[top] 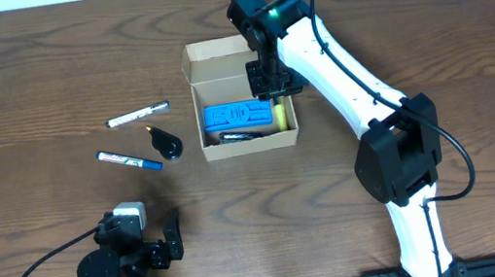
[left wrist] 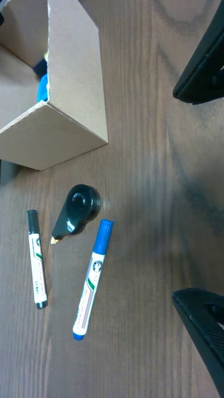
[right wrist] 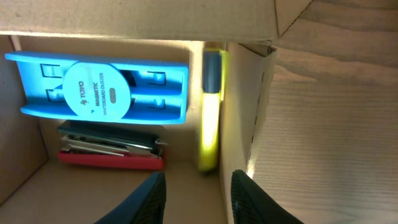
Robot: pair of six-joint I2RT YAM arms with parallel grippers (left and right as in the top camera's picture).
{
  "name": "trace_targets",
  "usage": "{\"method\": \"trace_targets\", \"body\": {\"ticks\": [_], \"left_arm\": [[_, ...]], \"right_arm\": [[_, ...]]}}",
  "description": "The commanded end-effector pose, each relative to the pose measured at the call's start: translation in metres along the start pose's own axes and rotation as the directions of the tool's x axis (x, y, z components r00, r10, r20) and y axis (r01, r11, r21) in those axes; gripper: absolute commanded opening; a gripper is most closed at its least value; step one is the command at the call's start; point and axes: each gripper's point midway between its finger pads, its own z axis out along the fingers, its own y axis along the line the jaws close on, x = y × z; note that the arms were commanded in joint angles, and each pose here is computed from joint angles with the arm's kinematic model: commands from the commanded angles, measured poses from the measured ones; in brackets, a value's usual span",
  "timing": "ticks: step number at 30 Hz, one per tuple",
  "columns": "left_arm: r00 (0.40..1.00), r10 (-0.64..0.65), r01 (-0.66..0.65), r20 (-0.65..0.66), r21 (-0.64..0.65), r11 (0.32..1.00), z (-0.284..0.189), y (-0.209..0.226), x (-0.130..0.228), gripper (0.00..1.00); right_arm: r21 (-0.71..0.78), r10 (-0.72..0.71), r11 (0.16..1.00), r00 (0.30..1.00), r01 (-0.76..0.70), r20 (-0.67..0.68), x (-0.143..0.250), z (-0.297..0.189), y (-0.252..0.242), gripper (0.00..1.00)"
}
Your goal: Pack container
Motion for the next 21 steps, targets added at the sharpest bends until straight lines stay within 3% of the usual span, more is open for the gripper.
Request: {"method": "trace_targets", "body": {"ticks": [1, 6, 16, 21], "left_arm": [[1.0, -0.01, 0.01, 0.001, -0.009, 1.0, 0.001, 0.002, 0.002, 0.95], [1.0, -0.01, 0.01, 0.001, -0.009, 1.0, 0.001, 0.002, 0.002, 0.95], [1.0, -0.01, 0.01, 0.001, -0.008, 1.0, 0.001, 0.002, 0.002, 0.95], [1.0, -0.01, 0.01, 0.001, -0.008, 1.0, 0.001, 0.002, 0.002, 0.95]], "right_arm": [[0.009, 0.016, 1.0, 1.0, -0.016, 0.006, -0.001, -0.001, -0.005, 0.38], [0.001, 0.009, 1.0, 1.0, -0.009, 0.021, -0.003, -0.011, -0.004, 0.34], [-0.092, -0.079, 0.989, 0.946, 0.114, 0.315, -0.032, -0.102, -0.002, 0.33], [-0.101, -0.086, 0.986, 0.919, 0.135, 0.384, -0.029, -0.135, -0.011, 0.3]]}}
